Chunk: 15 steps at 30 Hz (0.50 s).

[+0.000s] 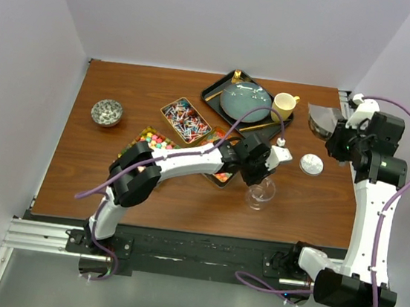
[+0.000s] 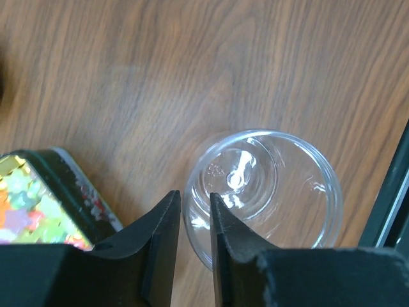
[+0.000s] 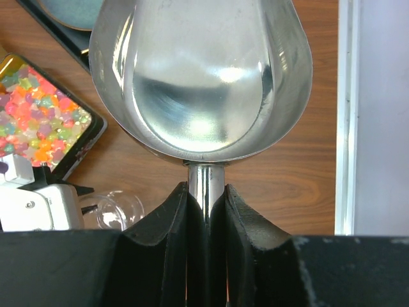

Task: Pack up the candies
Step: Scoop the fake candies from the storage box.

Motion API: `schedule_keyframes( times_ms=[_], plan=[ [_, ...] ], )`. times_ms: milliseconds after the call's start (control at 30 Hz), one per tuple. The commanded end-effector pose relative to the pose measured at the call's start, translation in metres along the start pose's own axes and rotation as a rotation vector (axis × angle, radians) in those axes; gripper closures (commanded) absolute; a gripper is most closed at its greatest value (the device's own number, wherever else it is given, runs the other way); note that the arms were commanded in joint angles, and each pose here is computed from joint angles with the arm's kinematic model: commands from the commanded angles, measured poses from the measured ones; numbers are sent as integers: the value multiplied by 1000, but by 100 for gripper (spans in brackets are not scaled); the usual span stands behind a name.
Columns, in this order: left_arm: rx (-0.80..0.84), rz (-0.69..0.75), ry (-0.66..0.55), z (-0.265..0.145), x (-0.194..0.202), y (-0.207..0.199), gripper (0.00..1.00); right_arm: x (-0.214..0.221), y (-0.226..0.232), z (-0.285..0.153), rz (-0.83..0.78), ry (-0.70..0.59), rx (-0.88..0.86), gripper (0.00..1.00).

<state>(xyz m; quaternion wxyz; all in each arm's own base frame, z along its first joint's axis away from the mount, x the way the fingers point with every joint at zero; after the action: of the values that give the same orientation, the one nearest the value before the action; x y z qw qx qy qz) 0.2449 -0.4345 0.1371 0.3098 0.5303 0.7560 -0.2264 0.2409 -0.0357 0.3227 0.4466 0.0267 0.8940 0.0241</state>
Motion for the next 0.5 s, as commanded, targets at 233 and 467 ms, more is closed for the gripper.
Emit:
schedule_keyframes(
  times_ms=[233,467],
  plan=[
    [18,171,91,-77,51,-16,76,3,10,8,-3,-22,-103,100],
    [-21,202,166,-112,97,-18,69,9,14,13,-14,-5,-143,100]
  ],
)
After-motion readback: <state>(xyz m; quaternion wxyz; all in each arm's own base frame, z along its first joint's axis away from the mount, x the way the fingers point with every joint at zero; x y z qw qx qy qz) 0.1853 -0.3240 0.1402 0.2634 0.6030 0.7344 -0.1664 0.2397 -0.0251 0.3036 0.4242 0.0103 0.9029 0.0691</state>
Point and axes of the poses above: each gripper's point midway between its finger pads, its own z axis out along the fingers, its own y axis along the line the jaws close on, x = y × z, the point moved 6 cm from there along -z, back along the fingers, and after that the axes turned 4 degrees about z, right-handed, at the moved point
